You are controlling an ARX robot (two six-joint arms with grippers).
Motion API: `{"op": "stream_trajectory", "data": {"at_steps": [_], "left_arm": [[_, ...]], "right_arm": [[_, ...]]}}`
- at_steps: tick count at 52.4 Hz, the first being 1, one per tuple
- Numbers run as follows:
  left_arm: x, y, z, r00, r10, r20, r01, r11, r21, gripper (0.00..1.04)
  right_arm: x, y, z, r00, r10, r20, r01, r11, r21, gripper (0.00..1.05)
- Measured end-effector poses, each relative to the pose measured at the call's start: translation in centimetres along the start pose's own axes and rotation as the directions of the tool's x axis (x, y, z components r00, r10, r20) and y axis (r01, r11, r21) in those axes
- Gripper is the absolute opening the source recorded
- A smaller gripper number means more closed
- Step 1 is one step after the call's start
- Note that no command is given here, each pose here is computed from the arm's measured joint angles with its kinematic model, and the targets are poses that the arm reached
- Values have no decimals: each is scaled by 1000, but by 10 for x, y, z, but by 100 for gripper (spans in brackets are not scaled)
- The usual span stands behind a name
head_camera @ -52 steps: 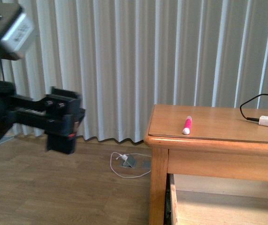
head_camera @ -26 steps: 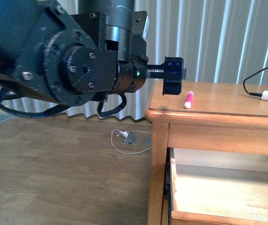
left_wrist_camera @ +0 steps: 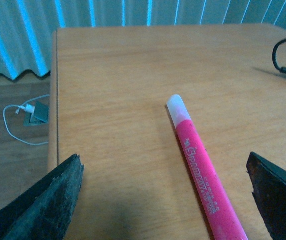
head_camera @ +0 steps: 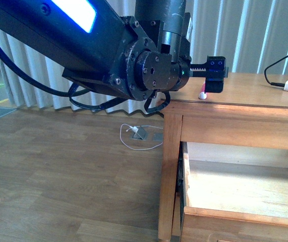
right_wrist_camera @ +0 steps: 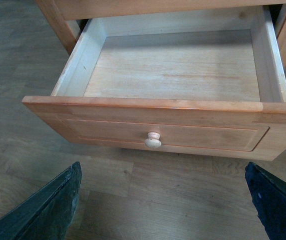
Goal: Place pink marker in drawer with both arms
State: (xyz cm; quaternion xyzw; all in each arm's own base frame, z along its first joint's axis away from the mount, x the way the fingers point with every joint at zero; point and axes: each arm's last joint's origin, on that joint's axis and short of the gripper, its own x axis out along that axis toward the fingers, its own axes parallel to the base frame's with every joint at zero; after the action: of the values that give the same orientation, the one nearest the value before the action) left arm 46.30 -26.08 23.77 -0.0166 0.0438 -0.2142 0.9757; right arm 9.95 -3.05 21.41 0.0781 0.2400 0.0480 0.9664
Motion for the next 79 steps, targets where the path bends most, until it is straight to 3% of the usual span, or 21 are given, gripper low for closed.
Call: {"op": "stream_trajectory", "data": {"at_steps": [25,53,73,79], "left_arm": [[10,-14,-4,997,-79,8,80,996,-49,99],[20,-42,-6,993,-68,-98,71,997,21,99],[21,-39,-8,990,-31,-140,40,997,66,43],[21,-39,-8,989,-39,-141,48,997,62,22]], "right_arm": [[0,0,0,1000,0,0,0,1000,0,96],[0,0,0,1000,0,0,0,1000,0,96],[0,0,0,1000,0,0,0,1000,0,96],[0,0,0,1000,0,0,0,1000,0,96]]}}
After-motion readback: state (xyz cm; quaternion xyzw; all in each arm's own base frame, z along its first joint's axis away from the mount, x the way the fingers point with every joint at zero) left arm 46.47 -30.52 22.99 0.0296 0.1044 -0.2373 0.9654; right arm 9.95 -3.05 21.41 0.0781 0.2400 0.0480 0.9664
